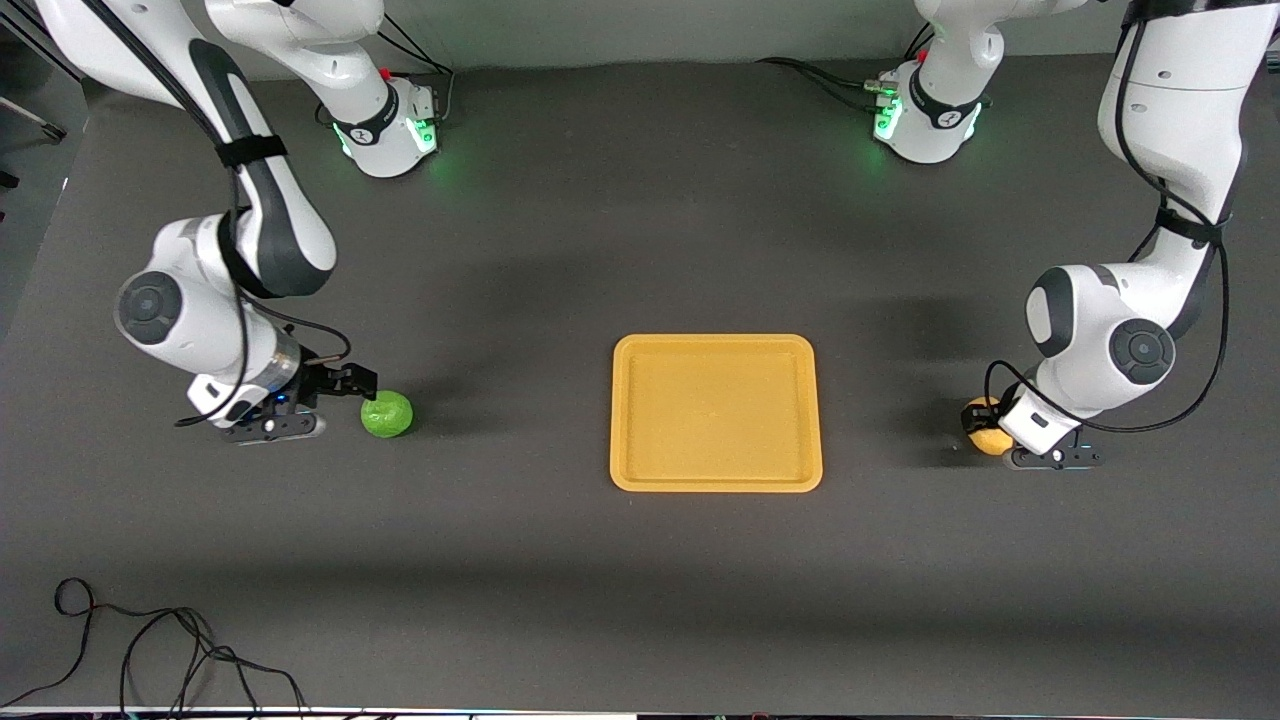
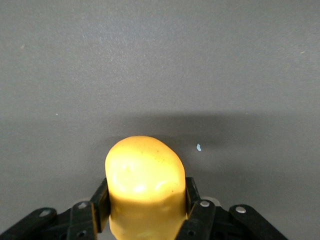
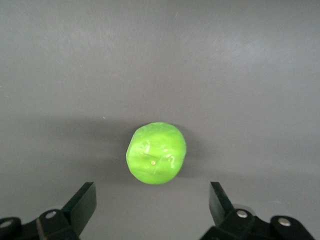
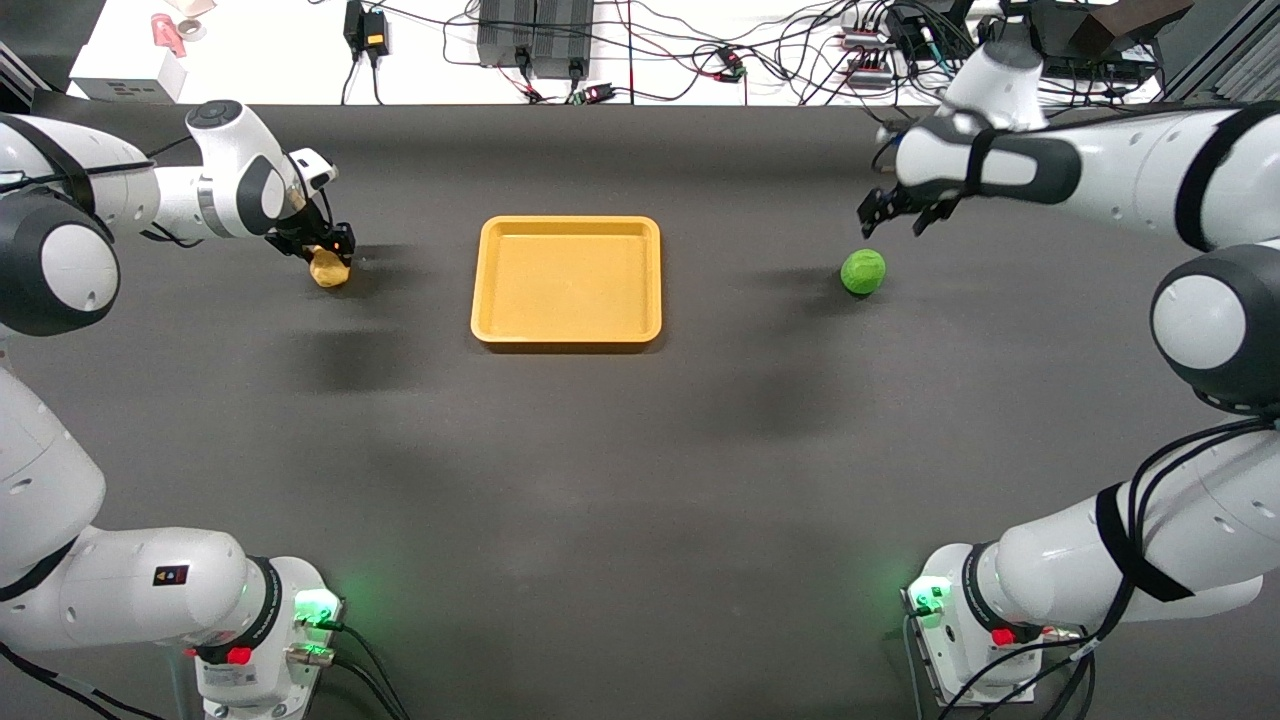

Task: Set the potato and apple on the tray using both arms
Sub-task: 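Grasp the potato with the left gripper while the right gripper grasps the apple, then carry the potato onto the tray with the left gripper and release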

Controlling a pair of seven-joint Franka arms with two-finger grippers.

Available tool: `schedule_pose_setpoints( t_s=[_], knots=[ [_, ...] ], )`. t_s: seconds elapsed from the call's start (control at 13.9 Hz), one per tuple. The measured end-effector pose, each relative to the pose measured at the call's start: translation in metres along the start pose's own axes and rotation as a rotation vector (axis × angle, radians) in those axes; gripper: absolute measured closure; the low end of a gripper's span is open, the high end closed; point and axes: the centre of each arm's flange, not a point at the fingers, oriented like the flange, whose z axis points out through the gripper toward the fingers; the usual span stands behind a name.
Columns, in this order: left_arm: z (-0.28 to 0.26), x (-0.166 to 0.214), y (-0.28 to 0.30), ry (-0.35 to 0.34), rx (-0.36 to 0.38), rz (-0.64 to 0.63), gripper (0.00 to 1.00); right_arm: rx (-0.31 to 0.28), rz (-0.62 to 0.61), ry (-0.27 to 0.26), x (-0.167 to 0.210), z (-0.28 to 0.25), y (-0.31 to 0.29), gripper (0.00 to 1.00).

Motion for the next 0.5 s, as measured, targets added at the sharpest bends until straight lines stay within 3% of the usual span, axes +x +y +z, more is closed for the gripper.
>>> schedule_pose_setpoints(
  t_s=[0.22,0.5],
  knots=[
    [-0.044,0.003,0.026,-0.044,0.002,0.011,0.38,-0.001,0.024,-0.032,-0.009,0.037,-0.041,0.00],
    [-0.102,-0.004,0.143,-0.093,0.026,-0.029,0.38,-0.054,-0.008,-0.033,-0.007,0.045,-0.033,0.00]
  ],
)
